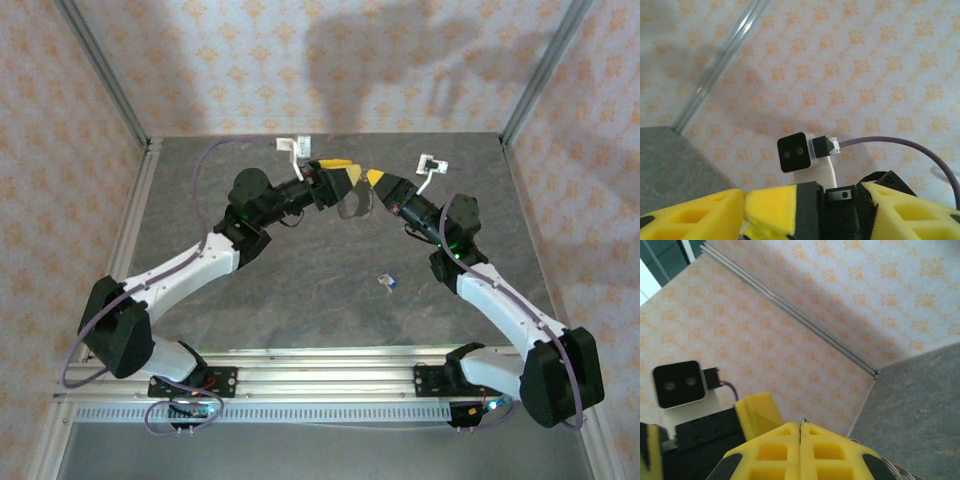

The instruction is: Put the keys on the keyring

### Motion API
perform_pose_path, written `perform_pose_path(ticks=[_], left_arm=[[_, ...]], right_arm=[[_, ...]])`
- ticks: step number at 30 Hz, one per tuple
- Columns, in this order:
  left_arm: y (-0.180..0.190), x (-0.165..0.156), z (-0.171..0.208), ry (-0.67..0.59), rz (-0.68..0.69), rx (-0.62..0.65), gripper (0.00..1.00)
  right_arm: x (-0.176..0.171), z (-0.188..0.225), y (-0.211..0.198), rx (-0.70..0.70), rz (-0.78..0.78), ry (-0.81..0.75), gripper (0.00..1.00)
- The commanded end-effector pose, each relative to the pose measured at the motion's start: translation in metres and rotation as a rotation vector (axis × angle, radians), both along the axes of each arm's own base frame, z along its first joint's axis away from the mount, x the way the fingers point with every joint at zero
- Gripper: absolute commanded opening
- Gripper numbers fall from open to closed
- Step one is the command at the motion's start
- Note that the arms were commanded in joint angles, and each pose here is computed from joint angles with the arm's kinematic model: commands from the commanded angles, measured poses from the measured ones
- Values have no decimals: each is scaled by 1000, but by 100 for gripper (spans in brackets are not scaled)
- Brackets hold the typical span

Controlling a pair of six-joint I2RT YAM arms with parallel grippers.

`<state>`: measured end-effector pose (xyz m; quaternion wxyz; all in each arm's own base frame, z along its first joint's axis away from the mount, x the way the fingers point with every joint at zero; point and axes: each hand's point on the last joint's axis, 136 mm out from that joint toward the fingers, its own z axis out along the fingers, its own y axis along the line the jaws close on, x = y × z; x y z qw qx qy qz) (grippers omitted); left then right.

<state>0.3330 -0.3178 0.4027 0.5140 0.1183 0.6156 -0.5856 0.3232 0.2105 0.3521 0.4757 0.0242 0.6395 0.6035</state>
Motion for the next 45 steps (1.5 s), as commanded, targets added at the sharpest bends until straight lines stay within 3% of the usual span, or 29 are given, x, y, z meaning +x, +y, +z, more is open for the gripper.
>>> perform_pose_path(ticks=[1, 10, 19, 31, 45], left_arm=[[19, 7, -15, 22, 131, 54, 63], [53, 22, -89, 180, 241, 135, 64], [64, 15, -139, 252, 204, 148, 59], [56, 22, -134, 268, 108, -10, 47], [27, 31, -123, 259, 4, -59, 38]], right_arm=[[-3, -9, 4, -2, 29, -2, 0], [0, -63, 23, -25, 103, 103, 0], [2, -94, 38, 0, 183, 154, 0], [-1, -84, 42, 31, 211, 147, 0], [1, -74, 42, 55, 211, 137, 0]])
